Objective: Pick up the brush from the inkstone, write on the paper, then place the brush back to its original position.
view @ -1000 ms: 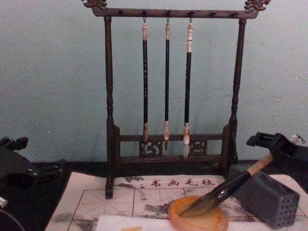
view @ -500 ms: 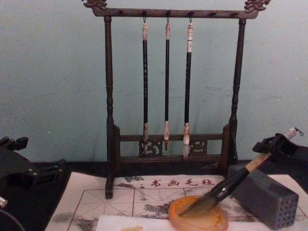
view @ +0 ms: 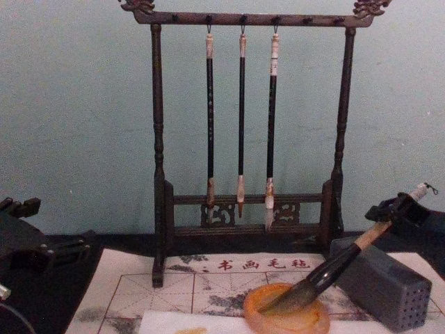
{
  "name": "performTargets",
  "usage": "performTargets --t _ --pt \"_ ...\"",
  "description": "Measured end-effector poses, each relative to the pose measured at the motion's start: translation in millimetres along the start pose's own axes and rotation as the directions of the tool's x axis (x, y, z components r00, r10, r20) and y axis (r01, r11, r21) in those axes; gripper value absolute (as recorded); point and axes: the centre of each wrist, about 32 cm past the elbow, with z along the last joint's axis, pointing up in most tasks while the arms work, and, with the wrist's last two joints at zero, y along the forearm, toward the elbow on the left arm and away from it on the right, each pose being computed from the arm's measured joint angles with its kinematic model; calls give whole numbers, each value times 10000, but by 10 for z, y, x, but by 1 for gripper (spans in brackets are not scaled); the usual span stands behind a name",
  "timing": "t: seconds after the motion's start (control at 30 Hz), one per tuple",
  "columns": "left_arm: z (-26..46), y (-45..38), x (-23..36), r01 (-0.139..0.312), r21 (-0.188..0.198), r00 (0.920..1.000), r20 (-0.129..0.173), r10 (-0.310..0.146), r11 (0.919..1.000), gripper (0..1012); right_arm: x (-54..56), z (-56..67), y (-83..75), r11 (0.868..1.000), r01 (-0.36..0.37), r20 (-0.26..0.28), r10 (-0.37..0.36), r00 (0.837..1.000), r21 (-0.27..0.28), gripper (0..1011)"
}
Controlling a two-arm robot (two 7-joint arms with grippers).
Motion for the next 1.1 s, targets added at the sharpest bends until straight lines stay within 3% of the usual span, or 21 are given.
performTargets --t 0.37,0.77,1.1 --pt "0 0 0 1 0 10000 -1 -1 10000 1001 1 -2 -1 10000 -4 20 4 10000 -3 185" --pt "0 0 0 0 0 10000 -1 0 10000 1001 -96 30 -28 9980 -577 457 565 9974 255 185" --pt "0 0 0 0 -1 10000 0 0 10000 1001 -172 41 -74 9914 -1191 1697 1085 9795 536 185"
